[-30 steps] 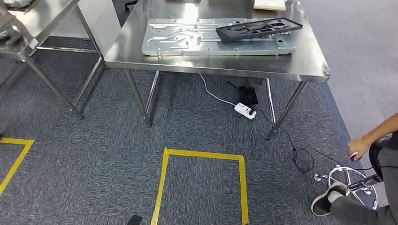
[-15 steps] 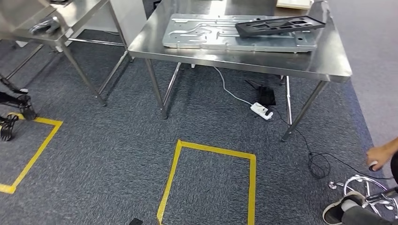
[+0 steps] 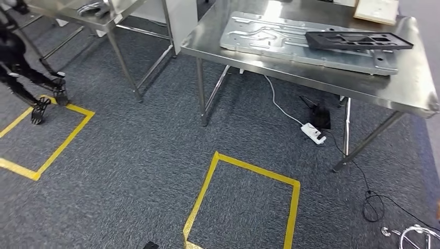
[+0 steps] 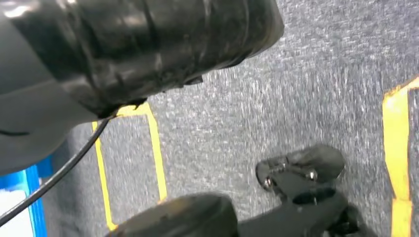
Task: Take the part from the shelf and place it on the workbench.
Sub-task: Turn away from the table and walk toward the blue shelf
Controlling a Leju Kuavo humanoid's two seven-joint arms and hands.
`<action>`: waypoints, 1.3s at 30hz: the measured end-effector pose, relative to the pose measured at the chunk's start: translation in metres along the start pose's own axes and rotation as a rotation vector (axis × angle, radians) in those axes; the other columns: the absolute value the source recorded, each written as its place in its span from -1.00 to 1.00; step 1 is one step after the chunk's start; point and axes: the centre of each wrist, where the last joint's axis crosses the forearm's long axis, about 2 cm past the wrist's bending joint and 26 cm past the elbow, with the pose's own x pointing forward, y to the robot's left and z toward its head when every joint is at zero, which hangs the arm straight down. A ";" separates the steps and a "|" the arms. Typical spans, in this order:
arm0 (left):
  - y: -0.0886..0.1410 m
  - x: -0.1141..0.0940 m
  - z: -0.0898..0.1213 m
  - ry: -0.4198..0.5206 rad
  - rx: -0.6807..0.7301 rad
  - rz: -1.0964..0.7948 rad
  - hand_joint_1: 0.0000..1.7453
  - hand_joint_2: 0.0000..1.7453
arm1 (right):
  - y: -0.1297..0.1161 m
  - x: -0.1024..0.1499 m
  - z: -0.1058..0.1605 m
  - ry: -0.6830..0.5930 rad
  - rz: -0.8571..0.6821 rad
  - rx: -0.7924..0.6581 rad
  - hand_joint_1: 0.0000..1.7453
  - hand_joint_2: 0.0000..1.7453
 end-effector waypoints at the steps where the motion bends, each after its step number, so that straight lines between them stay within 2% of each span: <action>1: -0.001 0.000 0.000 0.000 -0.003 -0.003 -1.00 -1.00 | 0.001 -0.001 0.000 0.002 0.001 0.001 -1.00 -1.00; 15: -0.006 0.003 0.001 -0.041 -0.003 -0.044 -1.00 -1.00 | -0.001 -0.004 -0.001 0.021 0.022 0.027 -1.00 -1.00; 25: -0.009 0.005 0.002 -0.050 0.082 -0.040 -1.00 -1.00 | -0.002 -0.002 -0.001 0.034 0.120 0.039 -1.00 -1.00; 32: -0.014 0.008 0.004 -0.097 0.088 -0.106 -1.00 -1.00 | 0.003 -0.004 0.000 -0.016 0.196 0.031 -1.00 -1.00; 39: -0.017 0.009 0.005 -0.099 0.101 -0.142 -1.00 -1.00 | 0.005 -0.002 0.001 -0.038 0.235 0.052 -1.00 -1.00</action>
